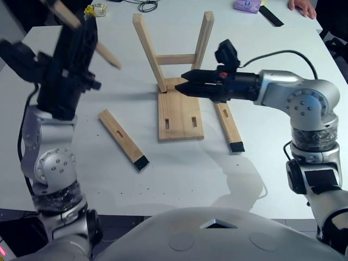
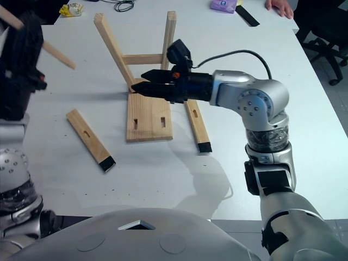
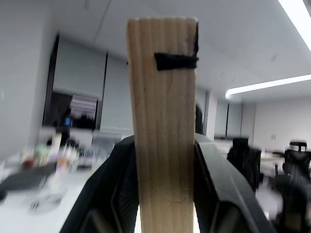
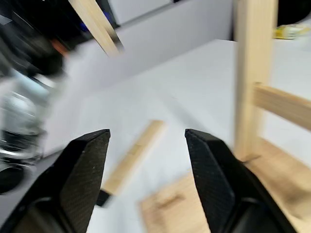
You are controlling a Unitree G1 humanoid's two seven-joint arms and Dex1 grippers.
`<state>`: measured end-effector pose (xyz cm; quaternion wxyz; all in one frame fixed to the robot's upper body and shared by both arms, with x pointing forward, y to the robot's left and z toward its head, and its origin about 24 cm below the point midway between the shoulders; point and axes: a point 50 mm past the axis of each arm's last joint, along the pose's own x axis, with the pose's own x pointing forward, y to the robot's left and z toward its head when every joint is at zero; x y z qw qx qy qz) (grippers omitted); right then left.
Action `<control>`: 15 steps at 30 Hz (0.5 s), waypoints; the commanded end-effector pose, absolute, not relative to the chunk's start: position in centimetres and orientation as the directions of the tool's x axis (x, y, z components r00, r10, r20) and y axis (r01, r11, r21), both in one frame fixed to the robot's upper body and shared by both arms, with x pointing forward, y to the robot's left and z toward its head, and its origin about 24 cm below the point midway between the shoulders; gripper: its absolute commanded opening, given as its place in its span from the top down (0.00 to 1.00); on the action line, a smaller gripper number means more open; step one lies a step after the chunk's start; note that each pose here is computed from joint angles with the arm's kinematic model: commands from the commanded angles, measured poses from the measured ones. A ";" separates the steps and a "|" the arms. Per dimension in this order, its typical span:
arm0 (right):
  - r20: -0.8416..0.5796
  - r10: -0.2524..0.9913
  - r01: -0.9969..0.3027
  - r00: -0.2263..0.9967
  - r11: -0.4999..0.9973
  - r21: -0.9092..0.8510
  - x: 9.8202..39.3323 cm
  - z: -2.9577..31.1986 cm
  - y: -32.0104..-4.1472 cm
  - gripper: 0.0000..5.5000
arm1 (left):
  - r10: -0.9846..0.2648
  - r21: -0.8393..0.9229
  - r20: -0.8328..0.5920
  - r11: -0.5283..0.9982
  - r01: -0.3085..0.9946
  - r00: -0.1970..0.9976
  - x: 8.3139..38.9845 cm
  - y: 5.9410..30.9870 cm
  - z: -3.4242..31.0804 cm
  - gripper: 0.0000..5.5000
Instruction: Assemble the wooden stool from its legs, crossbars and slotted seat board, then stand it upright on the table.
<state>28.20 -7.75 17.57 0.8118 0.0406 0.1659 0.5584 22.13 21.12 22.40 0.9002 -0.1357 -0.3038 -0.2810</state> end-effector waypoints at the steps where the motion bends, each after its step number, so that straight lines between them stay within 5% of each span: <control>1: -0.248 0.879 -0.872 0.406 0.454 0.184 27.9 17.7 -6.1 0.48 | -0.416 -0.068 0.581 0.832 0.551 0.700 21.3 19.5 21.7 0.76; 15: -0.232 0.865 -0.856 0.446 0.487 0.171 25.5 18.1 -3.0 0.48 | -0.346 -0.136 0.509 0.872 0.471 0.788 20.8 17.3 18.7 0.76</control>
